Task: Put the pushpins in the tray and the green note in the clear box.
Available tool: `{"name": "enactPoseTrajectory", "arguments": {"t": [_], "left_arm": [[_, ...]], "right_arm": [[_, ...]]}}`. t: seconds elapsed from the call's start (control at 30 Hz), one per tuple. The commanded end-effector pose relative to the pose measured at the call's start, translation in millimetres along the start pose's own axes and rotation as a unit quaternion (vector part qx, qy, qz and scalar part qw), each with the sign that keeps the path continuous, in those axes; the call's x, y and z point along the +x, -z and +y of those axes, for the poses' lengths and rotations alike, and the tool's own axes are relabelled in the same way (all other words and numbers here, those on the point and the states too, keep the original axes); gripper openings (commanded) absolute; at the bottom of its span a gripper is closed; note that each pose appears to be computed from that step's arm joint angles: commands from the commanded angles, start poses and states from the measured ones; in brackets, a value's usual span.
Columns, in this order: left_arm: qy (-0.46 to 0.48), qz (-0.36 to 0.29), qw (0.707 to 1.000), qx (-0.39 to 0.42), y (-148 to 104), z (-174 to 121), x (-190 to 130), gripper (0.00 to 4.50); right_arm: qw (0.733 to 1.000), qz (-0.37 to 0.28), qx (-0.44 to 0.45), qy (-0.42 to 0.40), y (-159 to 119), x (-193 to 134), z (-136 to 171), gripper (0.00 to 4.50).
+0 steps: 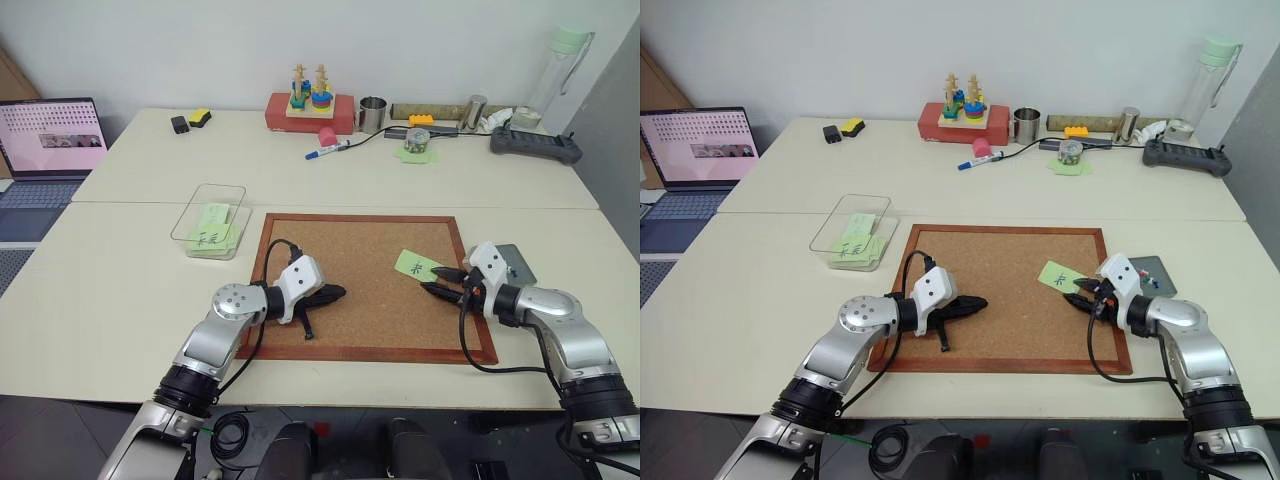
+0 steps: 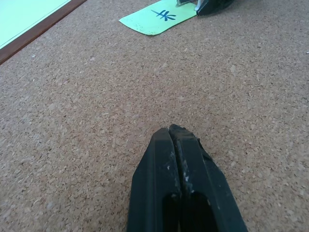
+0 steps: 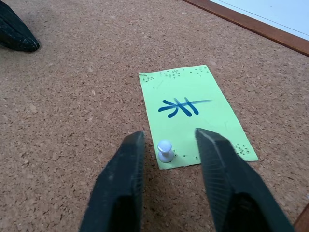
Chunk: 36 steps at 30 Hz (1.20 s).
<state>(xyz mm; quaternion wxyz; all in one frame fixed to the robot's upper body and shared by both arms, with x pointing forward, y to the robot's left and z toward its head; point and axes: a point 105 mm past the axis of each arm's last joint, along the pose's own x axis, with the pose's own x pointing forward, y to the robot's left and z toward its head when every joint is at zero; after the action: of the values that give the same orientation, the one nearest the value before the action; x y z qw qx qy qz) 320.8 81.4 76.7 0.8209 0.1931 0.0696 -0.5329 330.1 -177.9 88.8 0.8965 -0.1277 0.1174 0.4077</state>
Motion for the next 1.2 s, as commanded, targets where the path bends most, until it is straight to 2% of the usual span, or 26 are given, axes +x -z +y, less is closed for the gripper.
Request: {"name": "enactPoseTrajectory", "arguments": {"t": [0.03,0.17,0.2,0.47,0.73,0.9,1.1,1.2], "left_arm": [[0.013,0.026,0.999,-0.016,14.5,-8.9,0.5,0.0],[0.013,0.026,0.999,-0.017,14.7,-8.8,0.2,0.0],[0.013,0.026,0.999,-0.017,14.7,-8.8,0.1,0.0],[0.009,0.028,0.999,-0.016,15.7,-7.2,-0.5,0.0],[0.011,0.022,0.999,-0.021,13.3,-7.7,3.3,0.0],[0.009,-0.031,0.996,-0.087,-11.5,-1.8,-2.0,0.0],[0.007,-0.109,0.977,-0.184,-47.0,5.6,-29.7,1.0],[0.0,-0.149,0.959,-0.239,-61.8,10.5,-41.4,1.65]], "right_arm": [[1.0,-0.024,-0.009,0.002,-15.2,-6.7,-5.3,0.8],[1.0,-0.022,-0.008,0.002,-14.3,-8.5,-6.1,0.06],[1.0,-0.023,-0.008,0.002,-14.4,-8.9,-6.3,0.02],[0.998,-0.068,-0.013,-0.006,-44.3,-7.2,-1.6,0.02],[0.996,-0.091,-0.019,-0.004,-69.1,-19.3,-1.7,0.02],[0.994,-0.105,-0.034,-0.01,-82.9,-21.2,6.5,0.02],[0.992,-0.109,-0.057,-0.024,-89.9,-19.0,18.4,0.0],[0.991,-0.113,-0.069,-0.03,-94.6,-18.0,23.0,0.0]]}}
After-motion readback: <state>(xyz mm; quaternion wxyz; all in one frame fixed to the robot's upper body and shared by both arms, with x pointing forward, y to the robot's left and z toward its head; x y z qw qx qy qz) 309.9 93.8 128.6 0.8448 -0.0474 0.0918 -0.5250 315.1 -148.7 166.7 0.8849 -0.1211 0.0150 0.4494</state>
